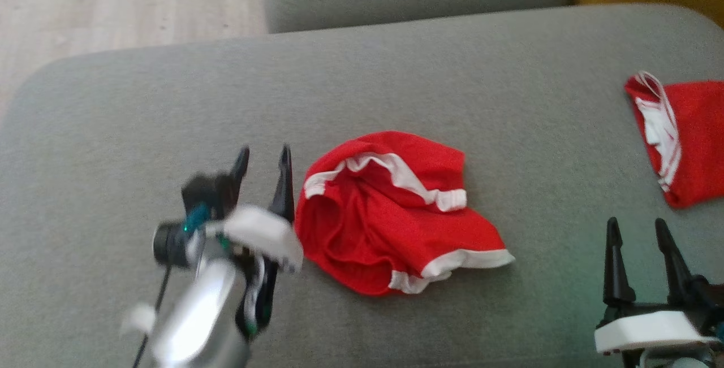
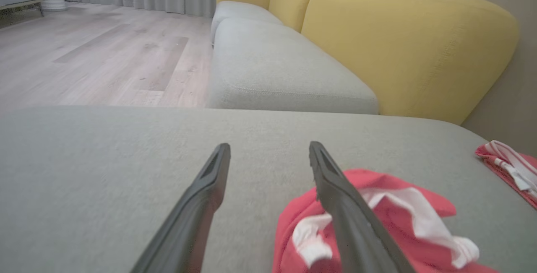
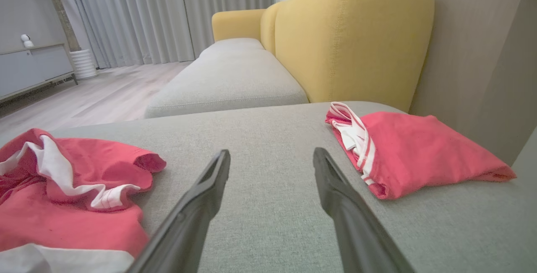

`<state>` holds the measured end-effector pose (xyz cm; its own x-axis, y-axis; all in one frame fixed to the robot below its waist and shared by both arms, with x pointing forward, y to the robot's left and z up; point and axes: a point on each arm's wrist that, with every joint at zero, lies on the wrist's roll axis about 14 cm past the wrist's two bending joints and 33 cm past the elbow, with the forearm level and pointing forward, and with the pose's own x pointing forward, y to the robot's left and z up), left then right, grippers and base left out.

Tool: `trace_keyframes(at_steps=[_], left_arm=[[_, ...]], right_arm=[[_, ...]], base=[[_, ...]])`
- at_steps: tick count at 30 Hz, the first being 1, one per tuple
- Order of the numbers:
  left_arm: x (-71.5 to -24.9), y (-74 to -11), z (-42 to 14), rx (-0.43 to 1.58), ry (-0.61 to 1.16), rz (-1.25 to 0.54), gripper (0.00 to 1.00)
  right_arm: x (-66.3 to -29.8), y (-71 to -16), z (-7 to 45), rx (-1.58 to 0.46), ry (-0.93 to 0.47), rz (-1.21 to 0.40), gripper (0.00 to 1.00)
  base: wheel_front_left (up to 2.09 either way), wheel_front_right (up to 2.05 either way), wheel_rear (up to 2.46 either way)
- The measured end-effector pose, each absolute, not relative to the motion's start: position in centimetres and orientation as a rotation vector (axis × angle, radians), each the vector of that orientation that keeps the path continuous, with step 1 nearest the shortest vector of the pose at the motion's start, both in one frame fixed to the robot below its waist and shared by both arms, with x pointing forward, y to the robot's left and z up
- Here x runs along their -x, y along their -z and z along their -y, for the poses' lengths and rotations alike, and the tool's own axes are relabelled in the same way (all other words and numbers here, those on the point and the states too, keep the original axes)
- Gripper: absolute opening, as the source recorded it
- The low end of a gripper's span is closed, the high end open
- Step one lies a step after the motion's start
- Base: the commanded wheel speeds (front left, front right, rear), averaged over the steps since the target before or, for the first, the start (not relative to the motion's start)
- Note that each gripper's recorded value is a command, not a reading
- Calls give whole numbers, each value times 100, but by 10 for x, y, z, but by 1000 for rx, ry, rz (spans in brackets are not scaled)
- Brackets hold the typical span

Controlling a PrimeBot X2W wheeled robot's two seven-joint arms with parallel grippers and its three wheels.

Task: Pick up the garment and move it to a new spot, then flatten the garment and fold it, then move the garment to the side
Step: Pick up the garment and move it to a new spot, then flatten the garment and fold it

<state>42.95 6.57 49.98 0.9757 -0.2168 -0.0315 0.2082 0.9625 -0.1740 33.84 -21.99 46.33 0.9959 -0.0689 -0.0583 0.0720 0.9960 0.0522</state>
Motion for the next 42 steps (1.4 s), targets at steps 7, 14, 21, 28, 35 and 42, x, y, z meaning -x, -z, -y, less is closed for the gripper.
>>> trace_keyframes(at_steps=[7,14,21,28,35,42], left_arm=[[-368,-493,-124,85,30,-8,100],[-319,-482,-146,13,-26,-14,100],[-298,-479,-165,5,-81,-15,100],[-296,-479,-169,2,-89,-13,100],[-298,-481,-172,0,-93,-8,100],[-309,-502,-98,80,187,53,100]], right_arm=[[-354,-482,199,-10,-9,1,100],[-352,-474,188,27,-53,-27,100],[-346,-462,183,35,-71,-68,100],[-343,-459,184,27,-69,-78,100],[-343,-457,180,18,-77,-83,100],[-339,-456,181,9,-70,-85,100]], base=[[0,0,0],[0,0,0],[0,0,0],[0,0,0],[0,0,0],[0,0,0]])
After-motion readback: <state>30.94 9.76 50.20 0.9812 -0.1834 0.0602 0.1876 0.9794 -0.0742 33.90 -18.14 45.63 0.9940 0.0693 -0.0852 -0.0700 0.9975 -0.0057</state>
